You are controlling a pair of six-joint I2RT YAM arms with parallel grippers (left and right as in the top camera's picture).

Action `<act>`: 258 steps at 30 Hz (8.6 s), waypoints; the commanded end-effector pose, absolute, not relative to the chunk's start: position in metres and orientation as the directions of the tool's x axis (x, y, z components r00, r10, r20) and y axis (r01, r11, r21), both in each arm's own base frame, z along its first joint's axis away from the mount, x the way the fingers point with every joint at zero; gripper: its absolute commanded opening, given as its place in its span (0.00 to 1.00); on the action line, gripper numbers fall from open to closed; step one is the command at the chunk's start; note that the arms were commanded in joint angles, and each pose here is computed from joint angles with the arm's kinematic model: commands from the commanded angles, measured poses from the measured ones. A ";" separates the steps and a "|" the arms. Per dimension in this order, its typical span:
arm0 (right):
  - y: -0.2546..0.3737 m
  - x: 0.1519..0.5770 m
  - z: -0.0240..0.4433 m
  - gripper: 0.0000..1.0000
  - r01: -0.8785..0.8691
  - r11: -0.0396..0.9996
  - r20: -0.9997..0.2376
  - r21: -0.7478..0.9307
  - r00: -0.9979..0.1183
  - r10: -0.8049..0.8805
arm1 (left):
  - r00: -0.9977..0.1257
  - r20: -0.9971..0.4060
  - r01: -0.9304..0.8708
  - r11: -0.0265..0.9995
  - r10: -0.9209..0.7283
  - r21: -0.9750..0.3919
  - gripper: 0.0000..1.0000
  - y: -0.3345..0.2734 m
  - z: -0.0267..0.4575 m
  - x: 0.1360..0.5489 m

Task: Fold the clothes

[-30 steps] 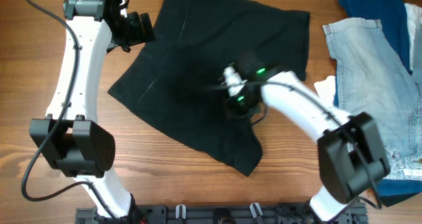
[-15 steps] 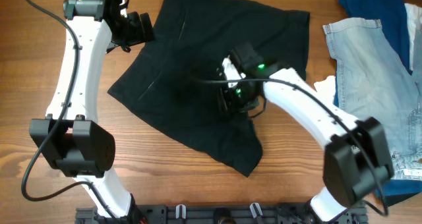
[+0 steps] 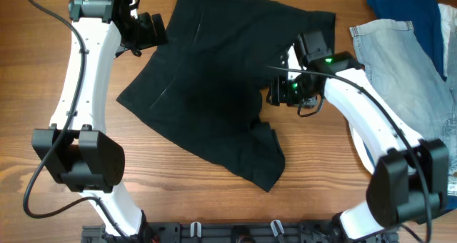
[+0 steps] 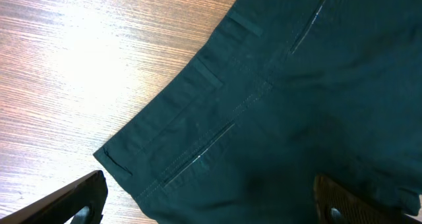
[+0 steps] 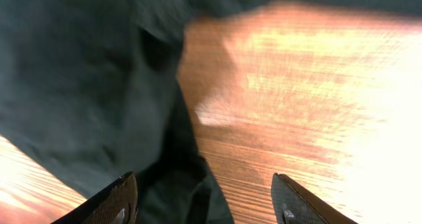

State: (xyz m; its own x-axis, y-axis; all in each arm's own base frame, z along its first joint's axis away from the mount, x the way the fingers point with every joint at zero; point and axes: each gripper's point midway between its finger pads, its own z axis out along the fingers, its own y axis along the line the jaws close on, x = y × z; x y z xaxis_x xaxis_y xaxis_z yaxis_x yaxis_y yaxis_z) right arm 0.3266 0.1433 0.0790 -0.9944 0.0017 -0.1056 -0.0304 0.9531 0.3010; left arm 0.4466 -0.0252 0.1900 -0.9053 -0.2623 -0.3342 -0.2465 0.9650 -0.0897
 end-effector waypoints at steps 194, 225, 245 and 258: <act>0.122 0.344 0.104 0.72 -0.034 0.952 -0.291 0.305 -0.955 0.059 | -0.814 0.416 -0.408 0.909 -0.405 0.086 0.04 -0.003 -0.029 0.333; 0.125 0.360 0.084 0.72 -0.037 0.953 -0.293 0.300 -0.954 0.055 | -0.727 0.567 -0.367 0.917 -0.386 0.154 0.04 -0.088 -0.092 0.218; 0.131 0.358 0.086 0.90 -0.044 0.942 -0.284 0.332 -0.957 0.055 | -0.832 0.395 -0.359 0.921 -0.388 0.149 0.12 -0.081 -0.052 0.237; 0.108 0.328 0.180 1.00 0.088 0.938 -0.370 0.334 -0.904 0.216 | -0.937 0.060 -0.347 0.937 -0.345 -0.028 1.00 -0.087 0.054 0.277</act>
